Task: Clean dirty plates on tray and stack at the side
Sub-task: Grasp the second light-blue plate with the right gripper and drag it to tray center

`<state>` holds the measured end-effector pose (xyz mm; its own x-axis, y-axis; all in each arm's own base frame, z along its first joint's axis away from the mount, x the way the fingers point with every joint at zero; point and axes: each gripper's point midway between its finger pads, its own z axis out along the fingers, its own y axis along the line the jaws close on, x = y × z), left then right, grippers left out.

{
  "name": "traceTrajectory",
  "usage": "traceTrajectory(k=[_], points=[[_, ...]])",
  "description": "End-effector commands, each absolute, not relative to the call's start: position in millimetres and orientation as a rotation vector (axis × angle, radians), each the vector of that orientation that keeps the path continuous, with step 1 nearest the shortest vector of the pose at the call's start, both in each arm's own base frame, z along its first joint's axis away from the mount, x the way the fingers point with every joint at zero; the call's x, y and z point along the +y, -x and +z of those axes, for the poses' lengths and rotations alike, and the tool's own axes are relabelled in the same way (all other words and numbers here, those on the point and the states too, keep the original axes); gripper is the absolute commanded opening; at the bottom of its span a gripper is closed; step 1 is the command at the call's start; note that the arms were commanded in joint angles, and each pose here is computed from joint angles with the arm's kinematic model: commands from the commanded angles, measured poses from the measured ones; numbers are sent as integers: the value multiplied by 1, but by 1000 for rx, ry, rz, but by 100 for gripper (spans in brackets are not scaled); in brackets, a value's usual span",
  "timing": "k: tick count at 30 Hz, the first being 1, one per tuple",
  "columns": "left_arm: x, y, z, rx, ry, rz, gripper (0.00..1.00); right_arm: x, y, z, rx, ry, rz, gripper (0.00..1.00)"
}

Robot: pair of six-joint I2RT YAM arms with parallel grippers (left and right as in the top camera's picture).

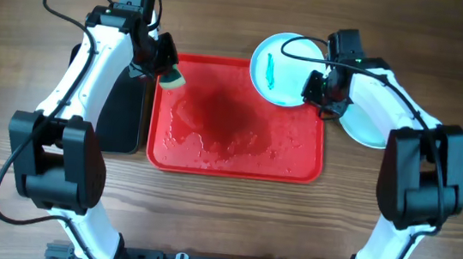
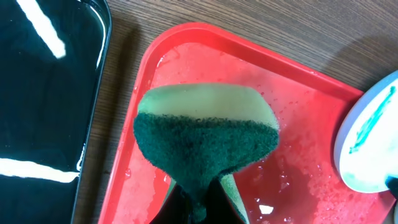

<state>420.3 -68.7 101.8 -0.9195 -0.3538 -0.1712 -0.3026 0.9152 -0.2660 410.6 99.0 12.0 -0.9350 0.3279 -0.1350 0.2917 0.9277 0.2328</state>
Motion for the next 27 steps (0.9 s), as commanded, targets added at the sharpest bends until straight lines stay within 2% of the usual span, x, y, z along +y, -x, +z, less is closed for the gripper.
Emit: traceTrajectory(k=[1,5,11,13,14,16,18,23,27], points=[[-68,-423,103,2858,461,-329,4,102,-407,-1,2941,-443,287,20],[-68,-423,103,2858,461,-330,4,138,-389,0,3010,-203,392,18],[-68,-423,103,2858,461,-329,4,174,-339,14,3137,58,425,18],[-68,-423,103,2858,461,-329,4,174,-338,26,3115,103,425,27],[-68,-423,103,2858,461,-329,4,169,-345,35,3071,153,396,37],[-68,-423,103,2859,461,-330,4,162,-357,41,3022,192,346,49],[-68,-422,103,2859,460,-330,4,157,-374,44,2944,280,320,56],[-68,-422,103,2859,460,-330,4,158,-415,40,2767,435,302,57],[-68,-422,103,2859,461,-330,4,168,-422,24,2736,524,343,43]])
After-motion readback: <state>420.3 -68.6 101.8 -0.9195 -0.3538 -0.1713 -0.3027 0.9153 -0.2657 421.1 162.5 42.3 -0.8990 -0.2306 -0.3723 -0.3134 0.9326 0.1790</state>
